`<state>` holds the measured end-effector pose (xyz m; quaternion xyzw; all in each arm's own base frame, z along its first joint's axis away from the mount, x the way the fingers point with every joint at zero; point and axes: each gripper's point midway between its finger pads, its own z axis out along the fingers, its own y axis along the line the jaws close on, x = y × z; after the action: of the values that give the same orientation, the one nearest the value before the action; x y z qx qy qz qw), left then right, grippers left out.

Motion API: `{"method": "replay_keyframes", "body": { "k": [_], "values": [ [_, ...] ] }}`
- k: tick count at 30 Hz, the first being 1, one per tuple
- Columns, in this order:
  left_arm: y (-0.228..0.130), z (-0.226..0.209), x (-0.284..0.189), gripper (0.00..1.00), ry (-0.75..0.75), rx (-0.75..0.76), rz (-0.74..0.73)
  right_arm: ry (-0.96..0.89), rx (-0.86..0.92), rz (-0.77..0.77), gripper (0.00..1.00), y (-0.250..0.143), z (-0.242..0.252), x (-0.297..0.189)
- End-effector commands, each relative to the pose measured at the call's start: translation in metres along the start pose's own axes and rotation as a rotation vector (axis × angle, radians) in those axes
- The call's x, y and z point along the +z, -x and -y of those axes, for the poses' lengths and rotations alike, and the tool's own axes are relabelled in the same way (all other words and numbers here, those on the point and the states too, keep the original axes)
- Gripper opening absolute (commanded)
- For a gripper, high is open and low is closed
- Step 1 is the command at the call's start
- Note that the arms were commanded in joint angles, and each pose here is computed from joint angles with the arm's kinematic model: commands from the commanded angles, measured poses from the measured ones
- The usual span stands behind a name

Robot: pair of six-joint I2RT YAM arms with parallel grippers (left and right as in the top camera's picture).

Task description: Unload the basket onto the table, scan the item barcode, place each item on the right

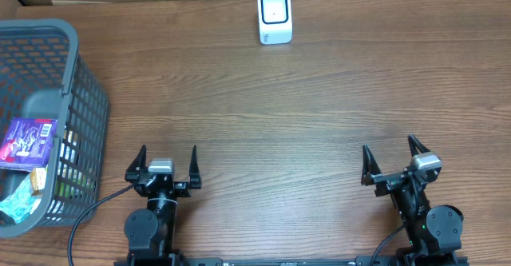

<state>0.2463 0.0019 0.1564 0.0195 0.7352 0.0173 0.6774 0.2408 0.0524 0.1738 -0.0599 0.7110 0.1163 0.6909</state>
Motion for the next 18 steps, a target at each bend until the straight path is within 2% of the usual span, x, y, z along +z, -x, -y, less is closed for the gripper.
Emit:
{"method": "replay_keyframes", "body": {
  "k": [1,8,18],
  "values": [
    [0.003,0.005,-0.001,1.0,-0.031,-0.036,0.012,0.06,-0.003,-0.002,1.0,-0.003,-0.01,0.0],
    [0.021,0.007,-0.01,1.0,-0.046,-0.036,-0.006,0.169,-0.01,0.022,1.0,0.008,-0.029,-0.003],
    [0.076,0.009,-0.028,1.0,-0.076,-0.062,-0.041,0.211,-0.02,0.054,1.0,0.058,-0.04,-0.006]
  ]
}}
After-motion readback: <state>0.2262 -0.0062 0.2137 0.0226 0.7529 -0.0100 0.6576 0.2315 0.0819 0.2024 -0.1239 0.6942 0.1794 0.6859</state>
